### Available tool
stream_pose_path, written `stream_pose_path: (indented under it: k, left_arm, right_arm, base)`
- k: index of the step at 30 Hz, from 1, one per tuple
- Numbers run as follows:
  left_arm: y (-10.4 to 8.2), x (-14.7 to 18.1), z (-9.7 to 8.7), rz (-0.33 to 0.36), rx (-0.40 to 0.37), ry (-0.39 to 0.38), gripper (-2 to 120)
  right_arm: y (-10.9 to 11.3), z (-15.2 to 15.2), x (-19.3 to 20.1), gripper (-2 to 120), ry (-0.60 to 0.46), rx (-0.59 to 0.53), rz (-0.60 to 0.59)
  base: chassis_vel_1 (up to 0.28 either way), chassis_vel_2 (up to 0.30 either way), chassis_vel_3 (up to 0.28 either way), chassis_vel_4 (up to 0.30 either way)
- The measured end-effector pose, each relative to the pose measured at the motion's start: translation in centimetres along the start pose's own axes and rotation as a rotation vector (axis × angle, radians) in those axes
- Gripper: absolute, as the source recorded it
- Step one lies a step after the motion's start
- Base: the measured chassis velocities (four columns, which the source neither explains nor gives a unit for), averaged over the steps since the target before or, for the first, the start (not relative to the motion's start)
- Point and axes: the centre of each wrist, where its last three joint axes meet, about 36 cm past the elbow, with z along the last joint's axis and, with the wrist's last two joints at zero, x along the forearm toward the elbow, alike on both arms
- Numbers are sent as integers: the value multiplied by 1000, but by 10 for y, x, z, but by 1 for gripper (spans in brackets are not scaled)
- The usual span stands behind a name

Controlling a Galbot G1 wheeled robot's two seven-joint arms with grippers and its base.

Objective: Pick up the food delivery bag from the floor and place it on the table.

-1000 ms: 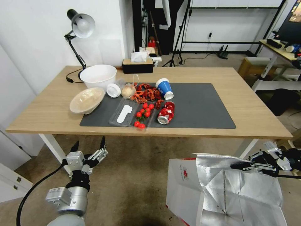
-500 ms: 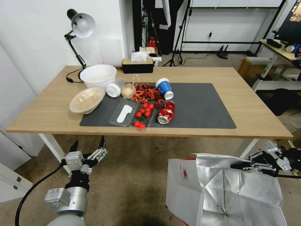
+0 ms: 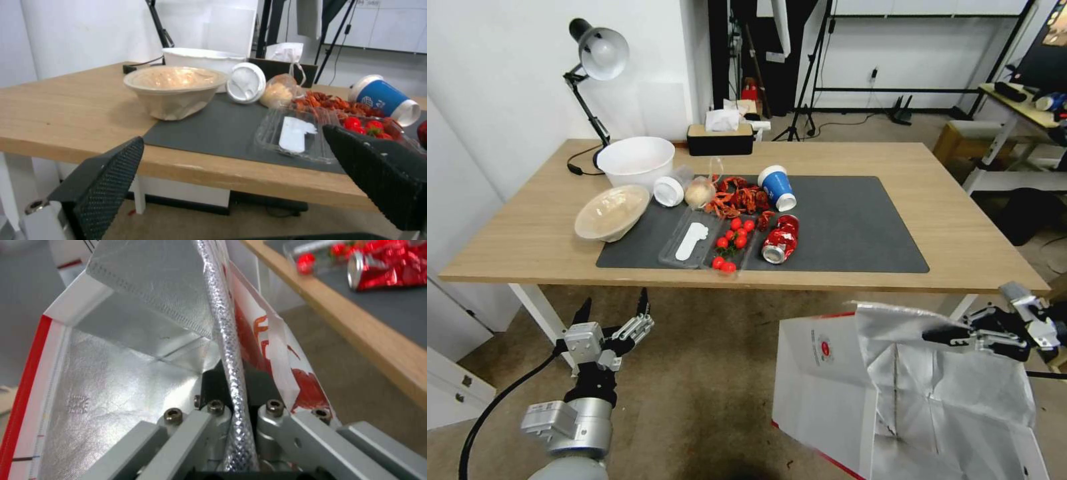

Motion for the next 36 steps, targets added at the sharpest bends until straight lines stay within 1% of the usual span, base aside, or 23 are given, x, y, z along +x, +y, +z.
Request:
stream_pose_path:
  k: [4,5,9,10,12,13,14,17,18,19,21,22,25,26,29,30,33,35,36]
  left_arm:
    - [0,1,-2,-15,0,-6,100]
    - [0,1,-2,-15,0,-6,100]
    - [0,2,-3,-24,-1,-10,100]
    - [0,2,-3,-24,-1,-10,100]
    - [-1,4,-4,-26,0,-9,100]
    - [-1,5,-4,-29,0,-8,100]
    - [-1,5,-4,-29,0,-8,100]
    - [-1,7,-3,-33,-6,-9,100]
    - [-1,7,-3,-33,-6,-9,100]
    - [-1,8,-3,-35,-8,-10,100]
    - [-1,9,-4,-36,-11,-12,100]
    - [-1,9,-4,-36,-11,-12,100]
    - [0,9,-6,-40,-17,-16,100]
    - [0,9,-6,-40,-17,-16,100]
    - [1,10,-6,-43,-20,-16,100]
    - [1,10,-6,-43,-20,-16,100]
    - [0,11,-7,-44,-20,-19,100]
    - [0,11,-8,-44,-20,-20,100]
    - [0,11,-8,-46,-21,-20,100]
  right_arm:
    - [2,-16,-3,0,-53,0,-35]
    - [2,-16,-3,0,-53,0,-35]
    - [4,-28,-6,0,-125,2,-75]
    - [4,-28,-6,0,-125,2,-75]
    - [6,-33,-9,0,-183,10,-88]
    - [8,-36,-11,0,-233,13,-94]
    - [8,-36,-11,0,-233,13,-94]
    - [11,-38,-15,0,-350,7,-106]
    - [11,-38,-15,0,-350,7,-106]
    - [12,-37,-17,0,-376,5,-105]
    - [13,-34,-21,0,-434,-2,-96]
    - [13,-34,-21,0,-434,-2,-96]
    - [16,-31,-30,0,-510,-13,-64]
    - [16,-31,-30,0,-510,-13,-64]
    - [20,-29,-38,0,-593,-23,-19]
    - [20,-29,-38,0,-593,-23,-19]
    - [23,-29,-48,0,-676,-30,15]
    - [24,-29,-50,0,-690,-32,20]
    - [27,-30,-56,0,-734,-39,40]
  base:
    - [0,0,0,0]
    - [0,0,0,0]
    - [0,0,0,0]
    - [0,0,0,0]
    - [0,0,0,0]
    - [0,0,0,0]
    - [0,0,0,0]
    - [0,0,0,0]
    - [0,0,0,0]
    - [0,0,0,0]
    - [0,0,0,0]
    - [0,0,0,0]
    - [0,0,0,0]
    - [0,0,0,0]
    - [0,0,0,0]
    - [0,0,0,0]
    - [0,0,0,0]
    - [0,0,0,0]
    - [0,0,0,0]
